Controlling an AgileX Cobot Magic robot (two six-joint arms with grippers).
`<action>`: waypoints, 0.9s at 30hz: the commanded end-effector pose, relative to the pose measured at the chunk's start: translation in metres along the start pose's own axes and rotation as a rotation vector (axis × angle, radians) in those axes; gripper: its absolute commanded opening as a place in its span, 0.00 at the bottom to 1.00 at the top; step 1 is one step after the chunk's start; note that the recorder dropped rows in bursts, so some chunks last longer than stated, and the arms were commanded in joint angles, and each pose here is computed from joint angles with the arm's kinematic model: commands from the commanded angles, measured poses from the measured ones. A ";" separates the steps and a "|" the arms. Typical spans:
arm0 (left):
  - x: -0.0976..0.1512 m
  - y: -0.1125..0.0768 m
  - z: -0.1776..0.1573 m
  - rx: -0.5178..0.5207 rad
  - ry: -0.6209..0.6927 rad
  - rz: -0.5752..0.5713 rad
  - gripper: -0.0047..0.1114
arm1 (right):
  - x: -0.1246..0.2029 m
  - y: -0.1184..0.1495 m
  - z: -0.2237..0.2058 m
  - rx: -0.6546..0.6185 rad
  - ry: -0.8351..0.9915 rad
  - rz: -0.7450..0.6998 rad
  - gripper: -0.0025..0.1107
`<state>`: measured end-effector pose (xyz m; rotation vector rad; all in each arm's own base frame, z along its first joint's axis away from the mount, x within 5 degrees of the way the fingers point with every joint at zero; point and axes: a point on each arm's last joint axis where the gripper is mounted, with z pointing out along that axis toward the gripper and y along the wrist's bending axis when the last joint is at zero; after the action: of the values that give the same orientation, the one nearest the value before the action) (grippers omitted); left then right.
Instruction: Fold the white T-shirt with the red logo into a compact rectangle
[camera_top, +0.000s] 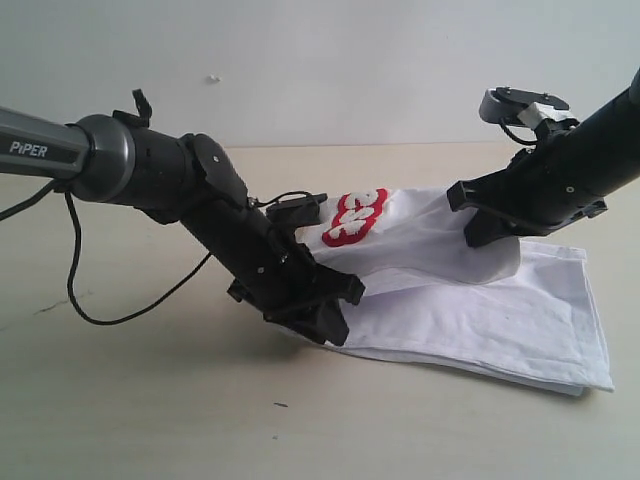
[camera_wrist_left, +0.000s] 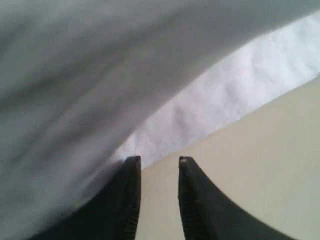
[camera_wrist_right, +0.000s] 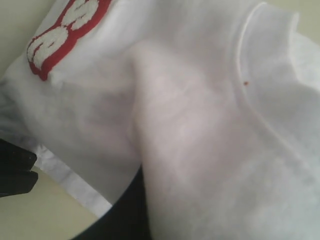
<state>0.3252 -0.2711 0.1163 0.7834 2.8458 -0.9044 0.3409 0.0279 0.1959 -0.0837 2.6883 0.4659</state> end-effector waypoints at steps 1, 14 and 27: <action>-0.010 -0.016 -0.009 0.075 -0.099 0.045 0.28 | -0.001 0.000 -0.004 -0.008 -0.010 -0.007 0.02; -0.011 0.006 0.019 0.011 -0.124 0.002 0.04 | -0.002 0.001 -0.004 -0.013 -0.014 0.002 0.02; -0.014 0.018 0.024 -0.082 -0.169 -0.051 0.04 | -0.006 0.002 -0.025 0.058 -0.078 -0.041 0.02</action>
<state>0.3415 -0.2795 0.0947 0.5978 2.7493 -0.8776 0.3387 0.0270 0.2062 -0.0950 2.6575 0.4428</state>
